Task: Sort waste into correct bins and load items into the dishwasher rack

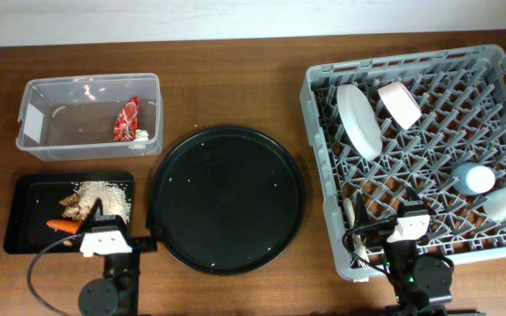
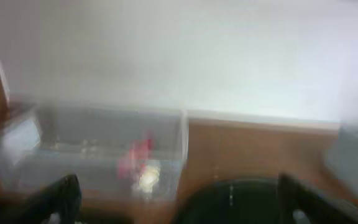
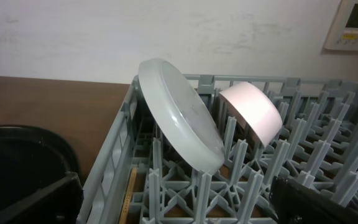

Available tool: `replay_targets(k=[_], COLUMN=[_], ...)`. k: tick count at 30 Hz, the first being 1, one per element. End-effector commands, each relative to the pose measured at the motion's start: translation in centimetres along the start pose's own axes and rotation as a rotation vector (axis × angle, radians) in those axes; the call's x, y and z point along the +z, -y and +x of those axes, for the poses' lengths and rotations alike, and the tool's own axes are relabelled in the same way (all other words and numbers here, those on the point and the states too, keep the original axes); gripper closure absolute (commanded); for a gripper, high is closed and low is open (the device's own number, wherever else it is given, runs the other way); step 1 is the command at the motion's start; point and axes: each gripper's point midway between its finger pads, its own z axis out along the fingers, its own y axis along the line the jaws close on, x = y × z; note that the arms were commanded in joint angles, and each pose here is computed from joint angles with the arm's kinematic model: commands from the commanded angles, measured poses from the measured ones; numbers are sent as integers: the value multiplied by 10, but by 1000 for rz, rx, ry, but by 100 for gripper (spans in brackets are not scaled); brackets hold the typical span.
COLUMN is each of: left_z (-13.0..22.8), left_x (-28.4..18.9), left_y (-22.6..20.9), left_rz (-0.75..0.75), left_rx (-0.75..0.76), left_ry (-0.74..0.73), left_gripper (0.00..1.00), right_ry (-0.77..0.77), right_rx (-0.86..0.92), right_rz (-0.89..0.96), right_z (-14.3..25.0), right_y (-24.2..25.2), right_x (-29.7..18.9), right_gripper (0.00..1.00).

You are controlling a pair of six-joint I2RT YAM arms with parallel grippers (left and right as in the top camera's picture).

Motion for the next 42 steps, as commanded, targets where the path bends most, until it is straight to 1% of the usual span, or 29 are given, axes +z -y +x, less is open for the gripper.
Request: replay_targets(k=[1, 4, 5, 42], left_z=[17, 47, 51, 51], left_x=[3, 1, 1, 1], left_y=[-2, -5, -4, -2], left_rz=[-4, -14, -7, 1], left_rx=[14, 22, 23, 22], left_ry=[6, -117, -132, -135], left_gripper=[1, 1, 1, 1], right_ry=[-2, -2, -2, -2], right_rx=[-2, -2, -2, -2], right_rz=[-2, -2, -2, -2], right_z=[3, 3, 3, 3], right_y=[0, 0, 0, 0], right_x=[0, 0, 0, 0], right_gripper=[1, 1, 1, 2])
